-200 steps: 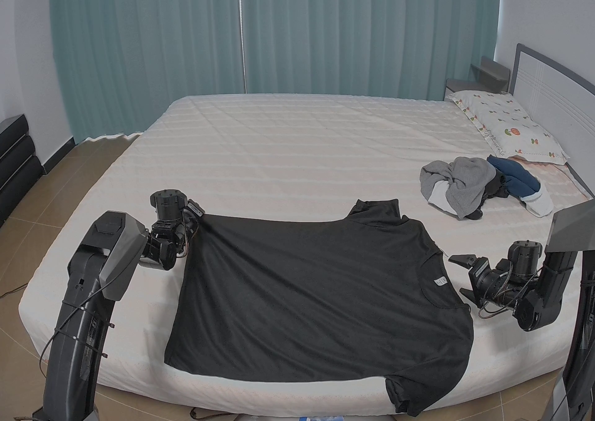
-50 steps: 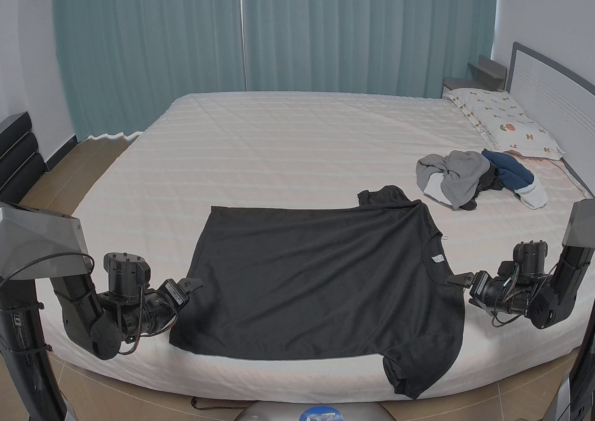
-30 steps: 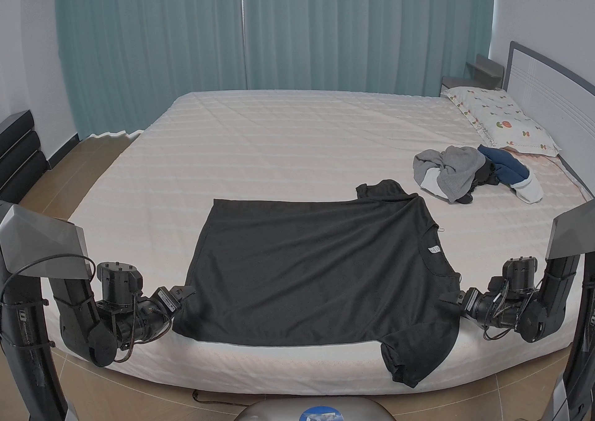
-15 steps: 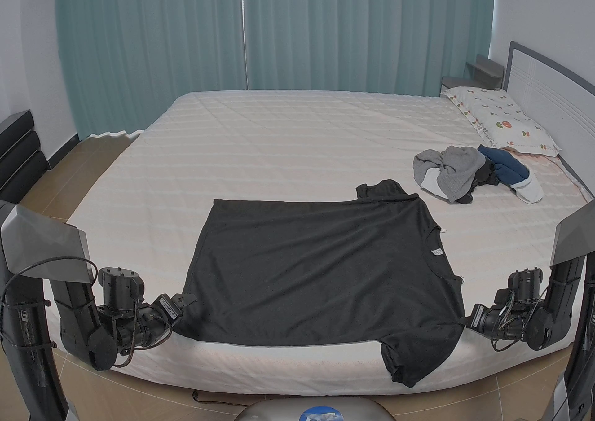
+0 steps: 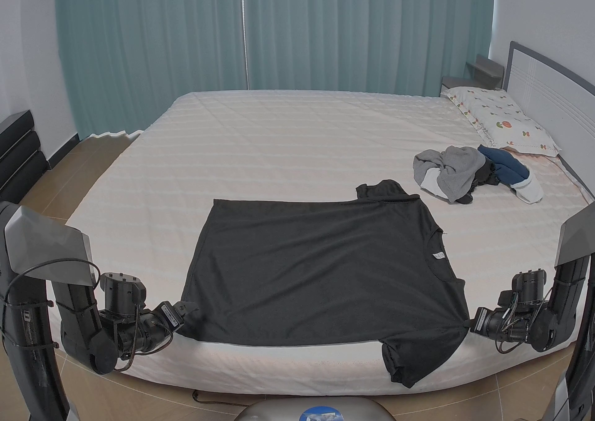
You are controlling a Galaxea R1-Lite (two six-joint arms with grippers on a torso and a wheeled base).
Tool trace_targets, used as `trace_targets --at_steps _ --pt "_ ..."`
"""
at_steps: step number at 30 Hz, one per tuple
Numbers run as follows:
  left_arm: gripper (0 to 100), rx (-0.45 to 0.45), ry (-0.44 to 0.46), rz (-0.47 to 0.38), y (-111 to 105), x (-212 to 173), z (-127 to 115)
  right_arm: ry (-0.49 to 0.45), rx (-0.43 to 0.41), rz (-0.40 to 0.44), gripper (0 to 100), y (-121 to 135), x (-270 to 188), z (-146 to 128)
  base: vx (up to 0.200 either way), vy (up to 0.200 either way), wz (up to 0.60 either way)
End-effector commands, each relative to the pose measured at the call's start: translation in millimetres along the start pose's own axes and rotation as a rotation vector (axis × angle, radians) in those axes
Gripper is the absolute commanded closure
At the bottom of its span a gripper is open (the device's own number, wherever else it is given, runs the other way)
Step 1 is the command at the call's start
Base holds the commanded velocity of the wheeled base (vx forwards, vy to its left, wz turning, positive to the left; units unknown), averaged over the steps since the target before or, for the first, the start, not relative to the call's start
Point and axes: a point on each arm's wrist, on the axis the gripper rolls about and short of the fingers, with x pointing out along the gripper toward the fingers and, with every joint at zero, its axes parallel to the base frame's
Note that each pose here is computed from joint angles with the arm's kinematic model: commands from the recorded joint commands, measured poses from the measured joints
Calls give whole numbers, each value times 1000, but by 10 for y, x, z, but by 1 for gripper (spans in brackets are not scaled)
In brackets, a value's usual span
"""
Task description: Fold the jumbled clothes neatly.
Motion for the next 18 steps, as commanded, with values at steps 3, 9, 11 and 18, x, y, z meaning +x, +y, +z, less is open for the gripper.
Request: trace_targets --at_steps 3,9,11,18 --pt "0 0 6 5 10 12 -12 -30 7 -12 100 -20 -5 54 0 0 0" --pt "0 1 12 8 15 27 -26 -32 6 -11 100 -22 4 55 0 0 0" --pt "0 2 10 5 9 29 -25 -30 7 -12 100 -25 9 50 0 0 0" --pt "0 22 21 -9 -49 46 -74 -28 5 -10 0 -18 10 47 0 0 0"
